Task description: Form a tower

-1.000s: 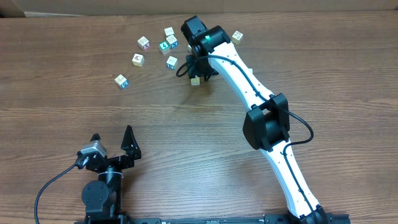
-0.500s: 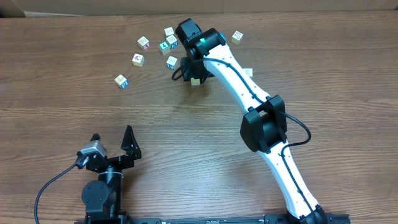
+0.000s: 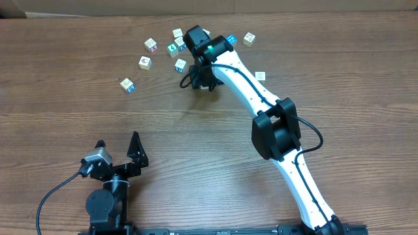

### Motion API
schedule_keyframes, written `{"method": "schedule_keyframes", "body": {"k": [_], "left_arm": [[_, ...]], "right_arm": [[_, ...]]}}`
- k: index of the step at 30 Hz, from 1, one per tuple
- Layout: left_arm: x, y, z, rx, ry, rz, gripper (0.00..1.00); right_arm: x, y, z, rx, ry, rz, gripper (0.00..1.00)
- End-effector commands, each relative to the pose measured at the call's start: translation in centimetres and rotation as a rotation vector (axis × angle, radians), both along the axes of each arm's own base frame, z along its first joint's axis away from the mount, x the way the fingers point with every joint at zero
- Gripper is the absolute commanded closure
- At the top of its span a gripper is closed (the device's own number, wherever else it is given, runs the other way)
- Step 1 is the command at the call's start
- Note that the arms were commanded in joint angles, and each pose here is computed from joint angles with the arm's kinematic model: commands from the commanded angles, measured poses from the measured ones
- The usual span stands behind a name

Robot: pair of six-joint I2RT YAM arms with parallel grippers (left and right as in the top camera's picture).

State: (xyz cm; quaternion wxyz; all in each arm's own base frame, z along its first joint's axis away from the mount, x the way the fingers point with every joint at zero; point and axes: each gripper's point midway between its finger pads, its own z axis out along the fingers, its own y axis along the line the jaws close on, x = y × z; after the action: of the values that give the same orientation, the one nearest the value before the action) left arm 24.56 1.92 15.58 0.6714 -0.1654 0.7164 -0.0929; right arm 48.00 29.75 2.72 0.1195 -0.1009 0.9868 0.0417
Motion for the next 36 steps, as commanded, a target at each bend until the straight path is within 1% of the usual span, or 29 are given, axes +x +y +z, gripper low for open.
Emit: {"method": "schedule_keyframes", "body": {"k": [1, 3, 8, 10, 13, 18, 19, 20, 25, 27, 30, 31, 36], "left_arm": [[0.0, -0.2, 0.1, -0.007, -0.007, -0.007, 0.01], [0.0, -0.2, 0.1, -0.007, -0.007, -0.007, 0.0], [0.0, -0.2, 0.1, -0.007, -0.007, -0.007, 0.01], [0.0, -0.2, 0.1, -0.007, -0.007, -0.007, 0.01], [0.0, -0.2, 0.1, -0.007, -0.007, -0.007, 0.01], [0.0, -0.2, 0.1, -0.007, -0.007, -0.007, 0.0], [0.0, -0.2, 0.1, -0.007, -0.007, -0.007, 0.0], [0.0, -0.2, 0.1, -0.007, -0.007, -0.007, 0.0], [0.0, -0.2, 0.1, -0.007, -0.007, -0.007, 0.0], [0.0, -0.2, 0.1, -0.007, -0.007, -0.007, 0.01], [0.0, -0.2, 0.1, -0.007, -0.007, -0.007, 0.0], [0.0, -0.2, 0.1, -0.007, -0.007, -0.007, 0.0], [0.0, -0.2, 0.1, -0.007, -0.007, -0.007, 0.0]], "right_arm": [[0.7, -0.2, 2.3, 0.007, -0.051, -0.01, 0.51], [0.8, -0.5, 2.3, -0.01, -0.059, -0.015, 0.54], [0.6, -0.6, 2.2, -0.013, -0.053, -0.015, 0.57], [0.6, -0.6, 2.2, -0.013, -0.052, -0.015, 0.62], [0.6, -0.6, 2.2, -0.013, -0.052, -0.015, 0.68], [0.6, -0.6, 2.2, -0.012, -0.05, -0.023, 0.68], [0.6, -0.6, 2.2, -0.01, -0.048, -0.034, 0.66], [0.5, -0.7, 2.1, -0.008, -0.045, -0.041, 0.63], [0.5, -0.6, 2.1, -0.006, -0.043, -0.04, 0.64], [0.4, -0.7, 2.1, -0.009, -0.04, -0.04, 0.73], [0.4, -0.7, 2.8, -0.005, -0.046, -0.041, 0.83], [0.4, -0.8, 3.3, -0.002, -0.05, -0.043, 0.84], [0.9, -1.7, 7.3, 0.029, -0.1, -0.06, 0.84]]}}
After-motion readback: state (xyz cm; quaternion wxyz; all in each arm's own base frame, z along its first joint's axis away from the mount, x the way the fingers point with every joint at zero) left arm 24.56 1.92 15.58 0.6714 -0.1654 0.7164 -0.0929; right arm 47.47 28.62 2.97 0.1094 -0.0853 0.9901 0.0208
